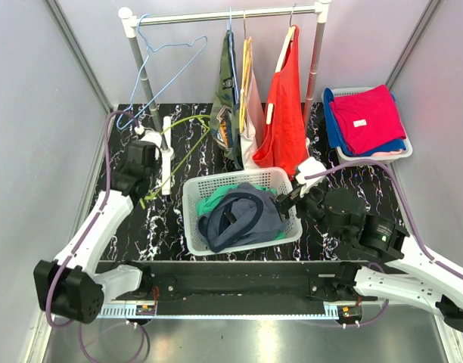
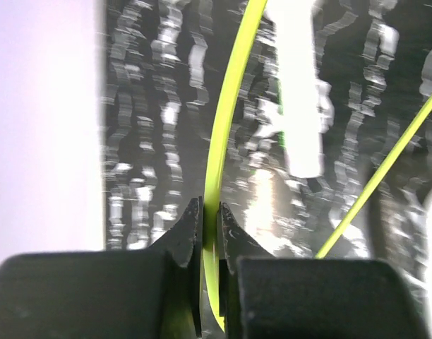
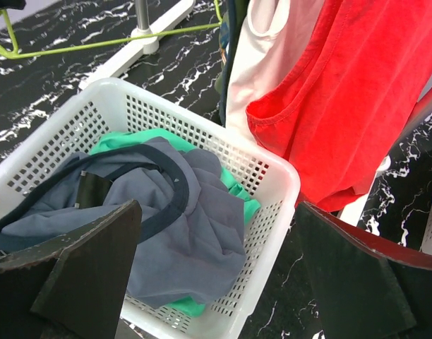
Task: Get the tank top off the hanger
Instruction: Pick up the hanger at the center of the board.
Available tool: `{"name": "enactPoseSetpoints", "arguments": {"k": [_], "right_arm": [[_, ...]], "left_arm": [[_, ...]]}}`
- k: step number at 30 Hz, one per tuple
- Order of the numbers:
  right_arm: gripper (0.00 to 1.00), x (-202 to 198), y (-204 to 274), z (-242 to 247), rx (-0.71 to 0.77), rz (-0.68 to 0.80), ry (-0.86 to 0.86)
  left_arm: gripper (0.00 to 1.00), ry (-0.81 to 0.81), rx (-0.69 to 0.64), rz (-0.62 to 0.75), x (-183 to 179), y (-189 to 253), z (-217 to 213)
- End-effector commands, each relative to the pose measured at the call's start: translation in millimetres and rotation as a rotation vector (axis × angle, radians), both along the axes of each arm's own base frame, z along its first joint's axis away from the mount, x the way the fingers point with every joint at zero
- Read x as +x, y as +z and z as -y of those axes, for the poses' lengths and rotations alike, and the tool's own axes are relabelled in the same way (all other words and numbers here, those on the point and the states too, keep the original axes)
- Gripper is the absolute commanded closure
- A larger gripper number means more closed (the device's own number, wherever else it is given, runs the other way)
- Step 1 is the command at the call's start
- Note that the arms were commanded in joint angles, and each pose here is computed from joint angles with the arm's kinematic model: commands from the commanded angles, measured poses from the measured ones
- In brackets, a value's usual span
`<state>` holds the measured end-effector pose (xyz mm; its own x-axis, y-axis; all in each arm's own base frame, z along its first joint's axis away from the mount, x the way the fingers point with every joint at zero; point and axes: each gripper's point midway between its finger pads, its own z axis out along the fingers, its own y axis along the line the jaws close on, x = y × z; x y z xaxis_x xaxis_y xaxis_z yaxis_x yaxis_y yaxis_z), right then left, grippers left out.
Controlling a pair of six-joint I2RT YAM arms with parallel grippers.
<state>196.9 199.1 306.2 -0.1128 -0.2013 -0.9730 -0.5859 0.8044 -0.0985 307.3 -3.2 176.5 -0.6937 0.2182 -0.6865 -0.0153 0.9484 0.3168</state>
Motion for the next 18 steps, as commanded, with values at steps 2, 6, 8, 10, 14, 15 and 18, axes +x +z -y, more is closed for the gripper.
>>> {"name": "enactPoseSetpoints", "arguments": {"k": [2, 6, 8, 10, 14, 15, 18], "right_arm": [[0.00, -5.8, 33.8, 3.5, 0.122, 0.035, 0.011], [0.00, -9.6, 38.4, 9.6, 0.154, 0.033, 0.007], [0.00, -12.6, 39.9, 12.4, 0.168, 0.033, 0.012], [0.00, -14.7, 43.0, 14.1, 0.176, 0.038, 0.019], [0.00, -19.6, 48.6, 14.2, 0.174, 0.052, 0.052], [0.00, -22.5, 51.5, 11.6, 0.175, 0.056, 0.079], [0.00, -34.1, 64.5, 6.2, 0.177, 0.076, 0.165]], "left_arm": [[1.00, 0.063, 0.219, 0.205, 4.0, 48.3, -40.6], [1.00, 0.074, 0.373, 0.262, -5.5, 66.9, -61.0], [1.00, 0.043, 0.429, 0.295, -11.9, 80.4, -65.6], [1.00, 0.008, 0.448, 0.331, -25.2, 93.2, -67.3], [1.00, -0.185, 0.417, 0.437, -49.3, 118.7, -48.2], [1.00, -0.222, 0.422, 0.444, -56.7, 122.0, -45.8], [1.00, -0.371, 0.468, 0.527, -81.0, 141.2, -33.8]]}}
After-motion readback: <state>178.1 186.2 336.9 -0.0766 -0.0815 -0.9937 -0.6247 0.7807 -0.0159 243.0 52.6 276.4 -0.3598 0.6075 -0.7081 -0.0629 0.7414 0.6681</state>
